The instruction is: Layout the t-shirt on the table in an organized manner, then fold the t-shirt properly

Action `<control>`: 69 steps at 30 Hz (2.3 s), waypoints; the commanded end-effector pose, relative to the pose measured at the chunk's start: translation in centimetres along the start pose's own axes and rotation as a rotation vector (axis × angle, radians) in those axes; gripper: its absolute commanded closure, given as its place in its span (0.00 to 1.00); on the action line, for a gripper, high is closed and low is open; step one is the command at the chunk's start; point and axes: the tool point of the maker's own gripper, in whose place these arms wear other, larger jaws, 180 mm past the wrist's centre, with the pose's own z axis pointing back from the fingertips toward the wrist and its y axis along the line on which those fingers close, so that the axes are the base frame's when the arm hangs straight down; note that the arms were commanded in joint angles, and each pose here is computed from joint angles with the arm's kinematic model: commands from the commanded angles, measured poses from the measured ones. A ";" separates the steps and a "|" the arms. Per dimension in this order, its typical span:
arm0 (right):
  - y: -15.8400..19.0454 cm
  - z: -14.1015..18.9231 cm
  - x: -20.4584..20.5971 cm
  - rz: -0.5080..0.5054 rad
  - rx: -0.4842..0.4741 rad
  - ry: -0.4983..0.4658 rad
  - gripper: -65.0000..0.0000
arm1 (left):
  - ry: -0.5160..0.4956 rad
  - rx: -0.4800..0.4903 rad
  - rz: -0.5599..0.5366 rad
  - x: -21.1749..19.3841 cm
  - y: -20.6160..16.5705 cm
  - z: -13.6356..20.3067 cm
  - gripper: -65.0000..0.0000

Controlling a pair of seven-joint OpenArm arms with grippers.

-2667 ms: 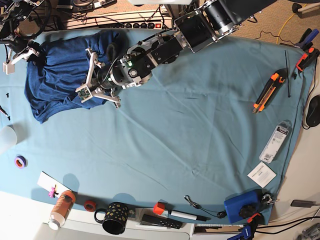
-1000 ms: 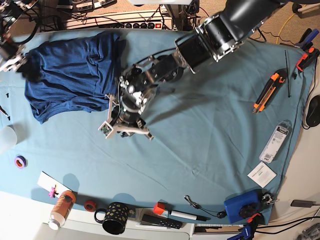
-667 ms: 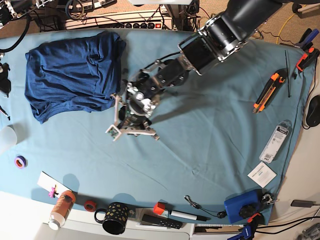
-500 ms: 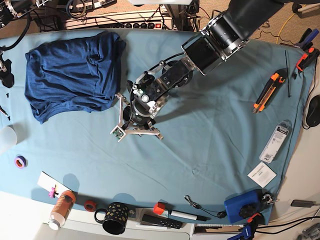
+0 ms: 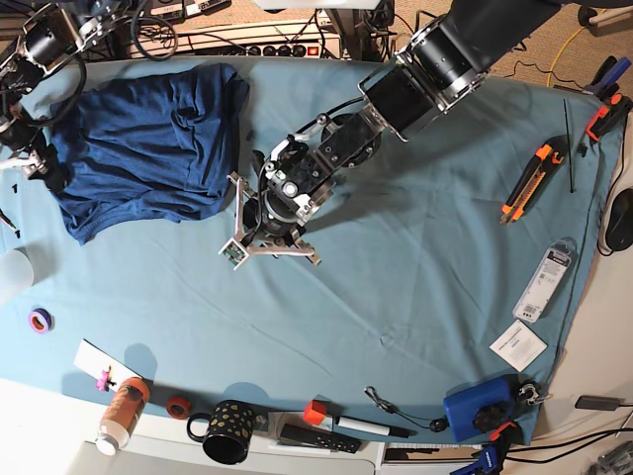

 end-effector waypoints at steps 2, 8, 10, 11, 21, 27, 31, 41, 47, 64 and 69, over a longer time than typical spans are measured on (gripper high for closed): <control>-0.9 1.0 2.4 0.027 -0.033 -0.037 0.48 | -0.069 0.015 -0.007 2.4 0.6 0.3 0.79; -2.1 2.3 4.0 0.081 -0.096 -0.029 0.48 | -0.077 0.026 -0.014 2.1 1.3 0.3 0.79; -2.1 2.2 3.4 0.079 -0.097 -0.004 0.48 | -0.075 0.027 -0.014 2.0 1.3 0.3 0.79; -2.1 2.0 2.9 0.074 -0.094 0.015 0.48 | -0.075 0.028 -0.014 2.0 1.3 0.3 0.79; 0.7 -2.0 -2.5 0.144 -0.016 0.174 0.48 | -0.078 0.028 -0.014 2.1 1.3 0.3 0.79; 1.9 -3.3 -4.6 0.192 0.005 0.265 0.48 | -0.078 0.028 -0.015 2.1 1.3 0.3 0.79; 1.8 -3.2 -5.1 0.194 0.002 0.294 0.81 | -0.077 0.028 -0.015 2.0 1.4 0.3 0.79; 0.0 -1.1 -4.4 0.230 -0.061 0.368 1.00 | -0.072 0.031 -0.017 1.8 1.6 0.3 0.79; -1.7 0.9 -2.2 0.272 -0.126 0.359 1.00 | -0.065 0.038 -0.020 1.3 1.9 0.2 0.79; -5.4 3.2 2.7 0.375 -0.354 0.280 1.00 | -0.058 0.038 -0.020 1.2 1.9 0.2 0.79; -6.5 4.5 5.1 0.397 -0.439 0.237 1.00 | -0.058 0.038 -0.020 1.2 1.9 0.2 0.79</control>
